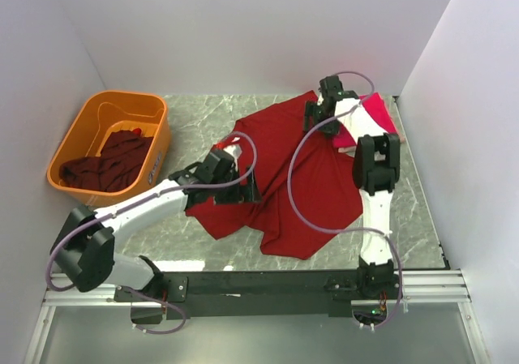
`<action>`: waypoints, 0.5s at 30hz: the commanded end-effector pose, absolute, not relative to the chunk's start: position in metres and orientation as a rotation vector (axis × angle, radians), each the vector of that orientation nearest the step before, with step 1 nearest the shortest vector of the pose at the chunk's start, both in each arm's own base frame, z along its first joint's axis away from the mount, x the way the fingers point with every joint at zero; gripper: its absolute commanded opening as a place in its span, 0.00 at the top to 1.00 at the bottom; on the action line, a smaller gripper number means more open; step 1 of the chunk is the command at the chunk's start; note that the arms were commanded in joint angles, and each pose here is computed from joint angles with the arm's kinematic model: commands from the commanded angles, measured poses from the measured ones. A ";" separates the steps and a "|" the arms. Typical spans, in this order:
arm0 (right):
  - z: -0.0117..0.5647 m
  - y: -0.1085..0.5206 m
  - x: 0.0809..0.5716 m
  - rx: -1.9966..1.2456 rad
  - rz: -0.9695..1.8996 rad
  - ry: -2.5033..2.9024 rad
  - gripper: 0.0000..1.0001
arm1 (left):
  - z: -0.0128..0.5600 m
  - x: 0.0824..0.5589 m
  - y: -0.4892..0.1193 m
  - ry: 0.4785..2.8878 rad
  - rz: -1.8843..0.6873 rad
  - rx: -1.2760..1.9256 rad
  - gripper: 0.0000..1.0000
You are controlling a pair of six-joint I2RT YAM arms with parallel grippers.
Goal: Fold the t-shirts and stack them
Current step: Flatten the tshirt out
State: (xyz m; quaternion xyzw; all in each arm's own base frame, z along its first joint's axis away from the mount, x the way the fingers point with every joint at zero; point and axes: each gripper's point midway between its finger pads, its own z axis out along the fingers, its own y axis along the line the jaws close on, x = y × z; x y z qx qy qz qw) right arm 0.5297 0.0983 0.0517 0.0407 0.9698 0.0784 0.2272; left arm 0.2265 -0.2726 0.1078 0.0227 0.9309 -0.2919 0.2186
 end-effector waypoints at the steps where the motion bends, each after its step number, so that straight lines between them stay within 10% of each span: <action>1: 0.143 0.121 0.515 0.070 0.252 2.465 0.17 | 0.128 0.284 -0.253 2.437 -0.607 -0.013 0.01; 15: 0.073 0.083 0.363 0.440 0.146 2.559 0.13 | 0.096 0.474 -0.273 2.398 -0.453 -0.041 0.00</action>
